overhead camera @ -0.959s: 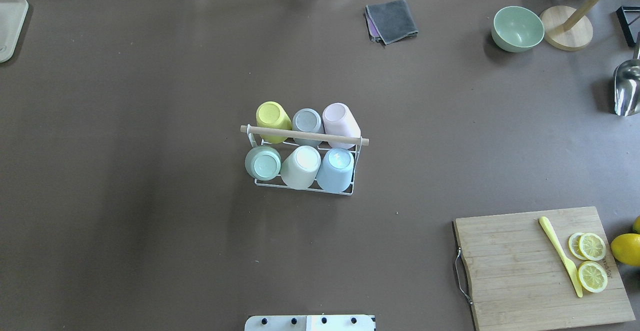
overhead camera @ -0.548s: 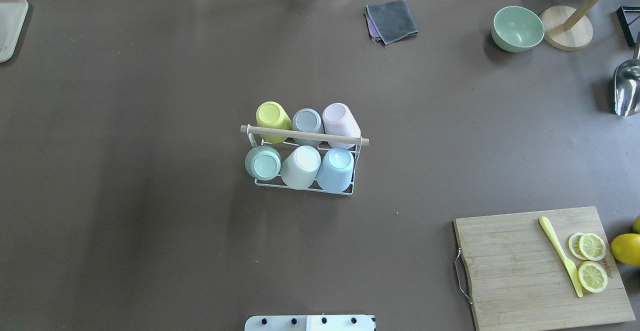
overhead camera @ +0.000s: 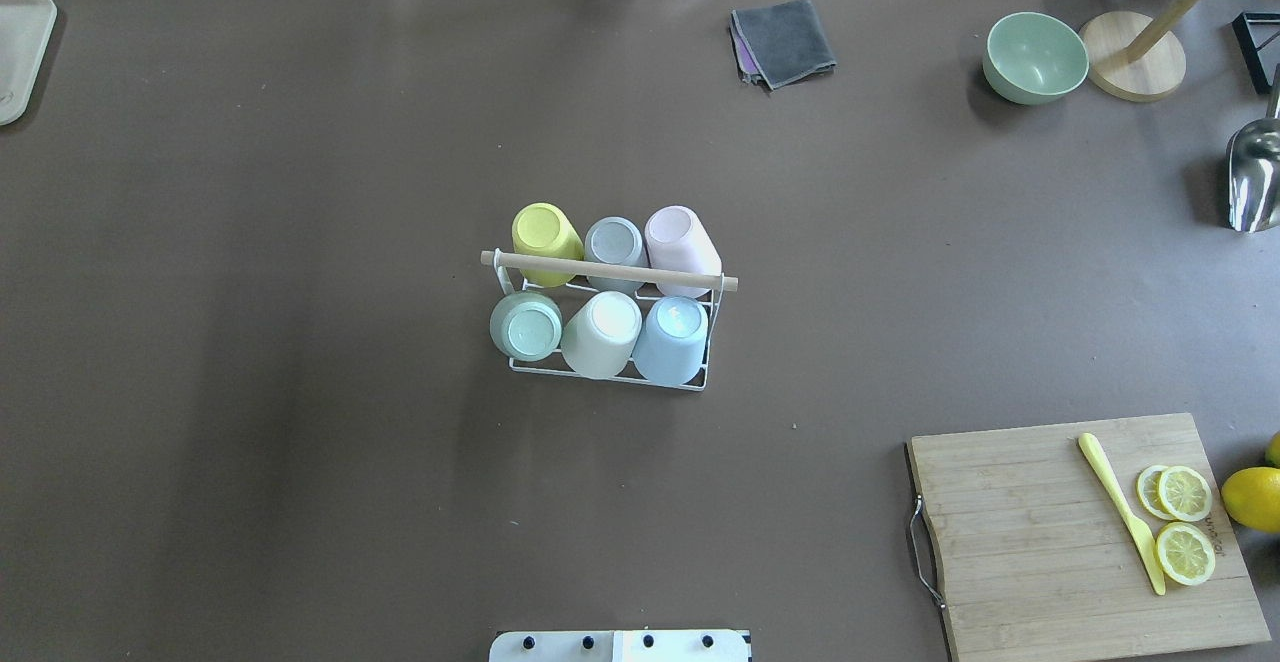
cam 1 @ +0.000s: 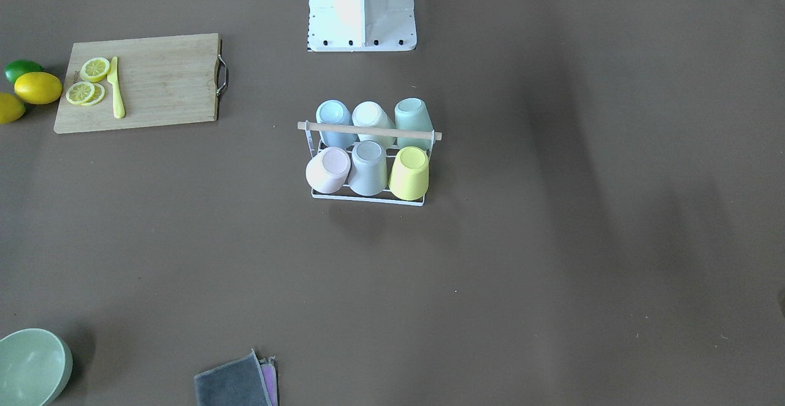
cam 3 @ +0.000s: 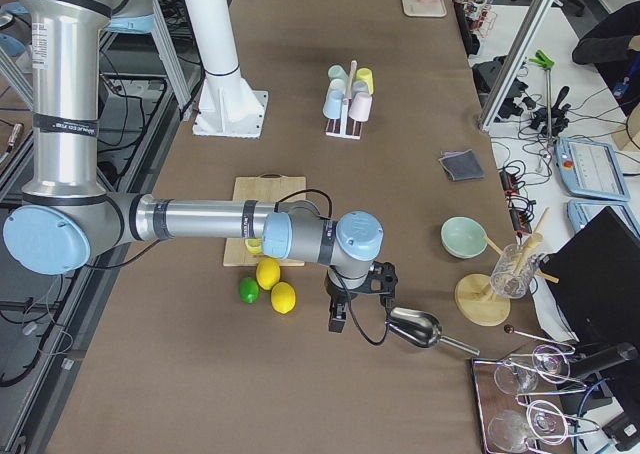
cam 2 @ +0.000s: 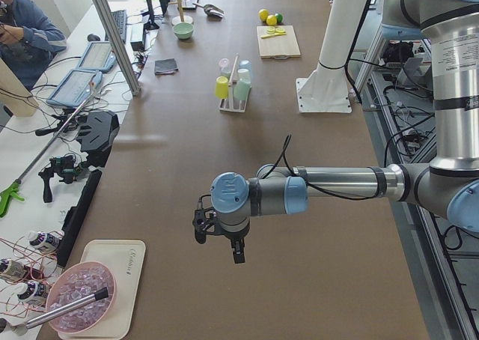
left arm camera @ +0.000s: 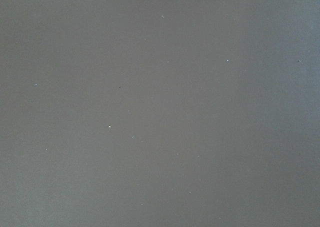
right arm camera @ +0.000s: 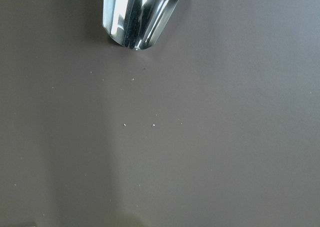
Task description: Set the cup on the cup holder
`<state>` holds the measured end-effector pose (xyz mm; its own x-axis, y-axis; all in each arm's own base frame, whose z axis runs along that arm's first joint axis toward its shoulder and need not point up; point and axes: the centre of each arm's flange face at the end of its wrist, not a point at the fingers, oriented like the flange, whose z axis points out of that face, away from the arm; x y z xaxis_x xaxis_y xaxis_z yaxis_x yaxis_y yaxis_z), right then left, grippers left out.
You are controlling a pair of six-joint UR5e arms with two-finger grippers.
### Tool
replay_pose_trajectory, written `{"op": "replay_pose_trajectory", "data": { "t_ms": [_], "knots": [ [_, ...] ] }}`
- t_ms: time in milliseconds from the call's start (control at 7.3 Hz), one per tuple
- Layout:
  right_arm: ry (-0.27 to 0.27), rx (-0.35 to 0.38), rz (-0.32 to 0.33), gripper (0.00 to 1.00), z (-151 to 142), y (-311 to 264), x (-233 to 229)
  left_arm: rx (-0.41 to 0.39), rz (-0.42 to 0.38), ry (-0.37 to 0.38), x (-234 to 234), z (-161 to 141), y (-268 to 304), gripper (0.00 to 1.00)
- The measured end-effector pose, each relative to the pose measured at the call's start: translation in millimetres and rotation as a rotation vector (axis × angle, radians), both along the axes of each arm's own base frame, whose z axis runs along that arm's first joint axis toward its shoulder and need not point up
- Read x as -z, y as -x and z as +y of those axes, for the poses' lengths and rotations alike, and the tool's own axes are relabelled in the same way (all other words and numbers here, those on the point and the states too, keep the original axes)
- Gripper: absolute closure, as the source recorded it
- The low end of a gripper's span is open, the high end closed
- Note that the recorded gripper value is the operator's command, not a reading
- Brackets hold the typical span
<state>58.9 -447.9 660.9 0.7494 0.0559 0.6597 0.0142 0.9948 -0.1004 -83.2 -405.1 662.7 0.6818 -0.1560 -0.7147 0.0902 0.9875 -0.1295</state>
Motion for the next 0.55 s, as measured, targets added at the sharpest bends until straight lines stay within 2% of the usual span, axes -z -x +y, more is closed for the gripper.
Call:
{"op": "replay_pose_trajectory", "data": {
  "t_ms": [548],
  "knots": [
    [0.000, 0.000, -0.001, 0.00, 0.3, 0.1, -0.2, 0.009, 0.000, 0.006, -1.4, 0.7, 0.0, 0.02]
  ]
}}
